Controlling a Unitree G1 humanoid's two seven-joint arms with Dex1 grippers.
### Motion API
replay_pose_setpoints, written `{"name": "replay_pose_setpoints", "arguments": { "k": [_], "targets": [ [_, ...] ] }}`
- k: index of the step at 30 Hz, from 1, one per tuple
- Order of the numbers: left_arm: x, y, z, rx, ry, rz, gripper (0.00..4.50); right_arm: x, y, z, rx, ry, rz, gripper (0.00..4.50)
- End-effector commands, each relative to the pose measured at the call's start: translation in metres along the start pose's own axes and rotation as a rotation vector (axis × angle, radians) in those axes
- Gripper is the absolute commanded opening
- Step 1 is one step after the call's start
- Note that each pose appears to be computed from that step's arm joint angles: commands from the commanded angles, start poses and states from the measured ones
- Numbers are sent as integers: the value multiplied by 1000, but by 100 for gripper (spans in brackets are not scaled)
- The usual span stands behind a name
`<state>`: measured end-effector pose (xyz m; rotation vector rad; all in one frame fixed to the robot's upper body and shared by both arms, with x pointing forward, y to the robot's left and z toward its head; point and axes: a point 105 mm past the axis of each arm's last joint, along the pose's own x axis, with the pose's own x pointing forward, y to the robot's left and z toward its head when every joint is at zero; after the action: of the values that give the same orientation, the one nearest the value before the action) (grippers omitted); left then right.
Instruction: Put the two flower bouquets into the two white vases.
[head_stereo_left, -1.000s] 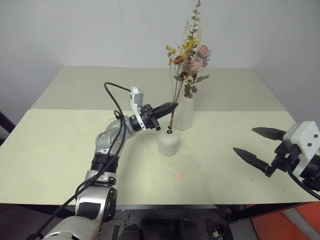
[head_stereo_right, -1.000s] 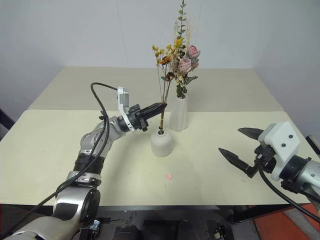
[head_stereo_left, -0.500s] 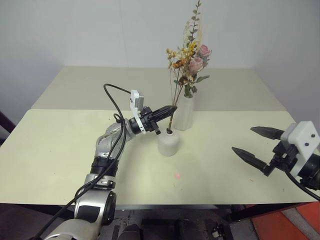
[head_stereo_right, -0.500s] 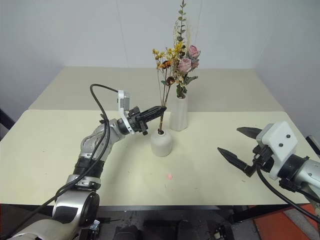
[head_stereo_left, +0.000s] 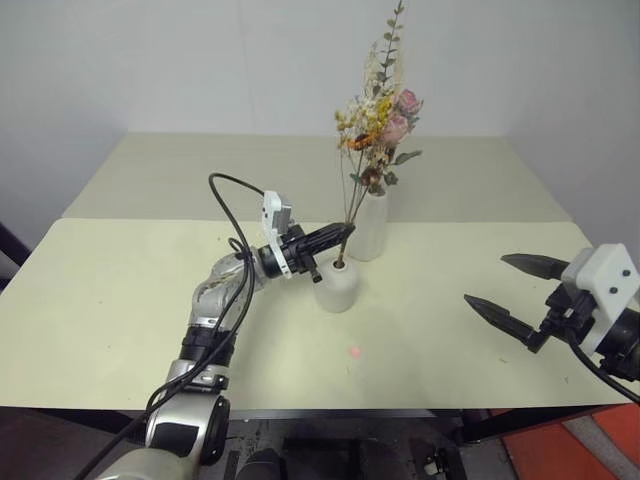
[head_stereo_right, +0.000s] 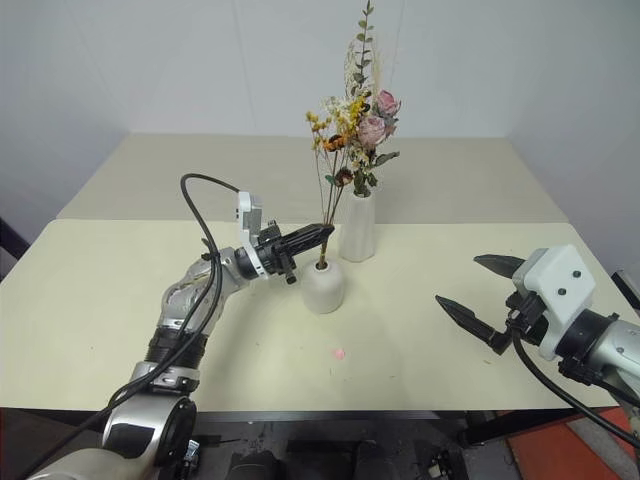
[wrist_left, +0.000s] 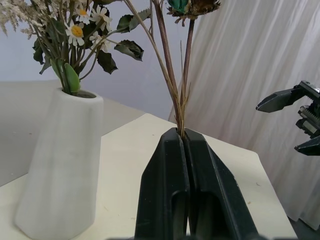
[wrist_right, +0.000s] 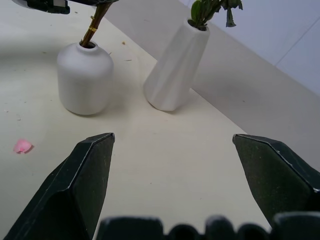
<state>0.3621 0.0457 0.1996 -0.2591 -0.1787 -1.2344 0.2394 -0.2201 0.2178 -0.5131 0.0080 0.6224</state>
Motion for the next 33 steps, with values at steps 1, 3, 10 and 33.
{"name": "replay_pose_setpoints", "arguments": {
  "k": [1,3,10,33],
  "targets": [
    [3,-5,9,68,-17,-24,2,-2,-4,8,-37,-35,-21,450],
    [3,-5,9,80,-18,-24,2,-2,-4,8,-38,-35,-22,450],
    [-2,-13,13,95,-67,-73,126,-2,-5,7,-38,-37,-23,450],
    [-155,-10,56,236,145,274,349,-21,-29,-4,-25,33,-45,450]
  ]
}}
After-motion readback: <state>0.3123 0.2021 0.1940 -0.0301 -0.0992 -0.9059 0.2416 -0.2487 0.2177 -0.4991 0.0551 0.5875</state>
